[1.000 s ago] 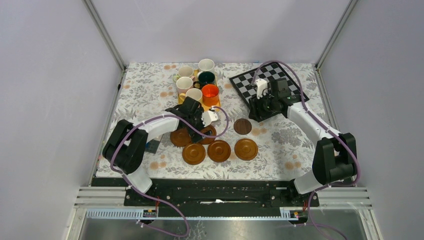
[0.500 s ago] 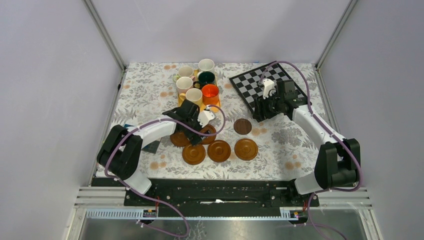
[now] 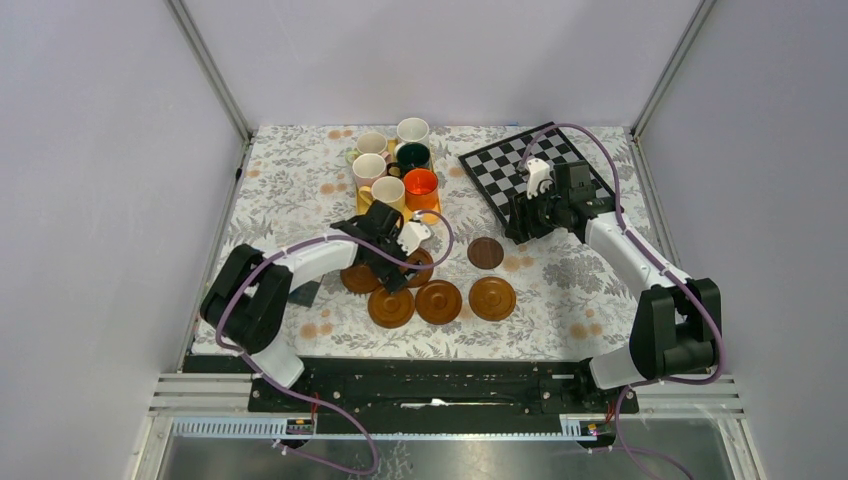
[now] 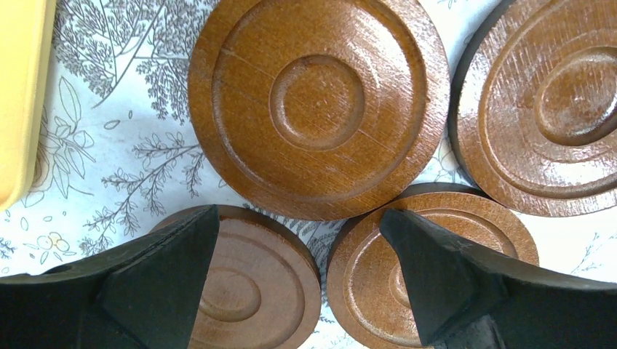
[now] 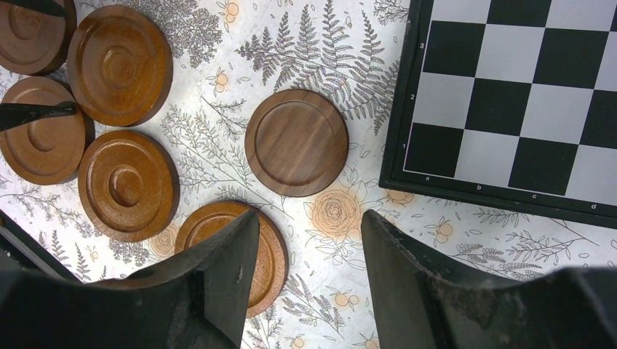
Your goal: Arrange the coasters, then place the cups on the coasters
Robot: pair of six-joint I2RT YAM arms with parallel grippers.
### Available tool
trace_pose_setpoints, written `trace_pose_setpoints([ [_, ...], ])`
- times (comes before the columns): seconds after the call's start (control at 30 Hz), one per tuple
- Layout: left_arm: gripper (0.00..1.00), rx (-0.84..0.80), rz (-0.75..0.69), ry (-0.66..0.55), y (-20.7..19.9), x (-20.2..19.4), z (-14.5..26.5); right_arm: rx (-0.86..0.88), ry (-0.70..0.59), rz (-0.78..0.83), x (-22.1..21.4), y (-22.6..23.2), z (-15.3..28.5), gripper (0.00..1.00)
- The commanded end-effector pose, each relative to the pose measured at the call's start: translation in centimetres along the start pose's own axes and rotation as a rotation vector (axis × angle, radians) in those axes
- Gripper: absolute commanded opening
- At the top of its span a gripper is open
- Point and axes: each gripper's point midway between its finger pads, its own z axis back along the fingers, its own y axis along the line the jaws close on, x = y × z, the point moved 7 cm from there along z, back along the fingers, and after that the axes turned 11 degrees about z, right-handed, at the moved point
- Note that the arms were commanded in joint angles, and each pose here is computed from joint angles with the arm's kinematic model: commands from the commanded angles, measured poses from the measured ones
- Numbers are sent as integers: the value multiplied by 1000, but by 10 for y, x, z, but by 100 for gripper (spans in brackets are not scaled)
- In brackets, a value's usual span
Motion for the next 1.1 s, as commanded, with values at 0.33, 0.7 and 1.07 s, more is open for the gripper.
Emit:
trace_pose_setpoints([
  [0.33,93,-16,-79,-57,6,38,-21,-32,-54,14,4,-3,8,61],
  [0.7,91,-105,-195,-76,6,59,-38,-22,-44,10,-1,-3,6,61],
  [1.07,91,-243,-338,-49,-1,68,-40,8,-44,9,-2,-1,4,61],
])
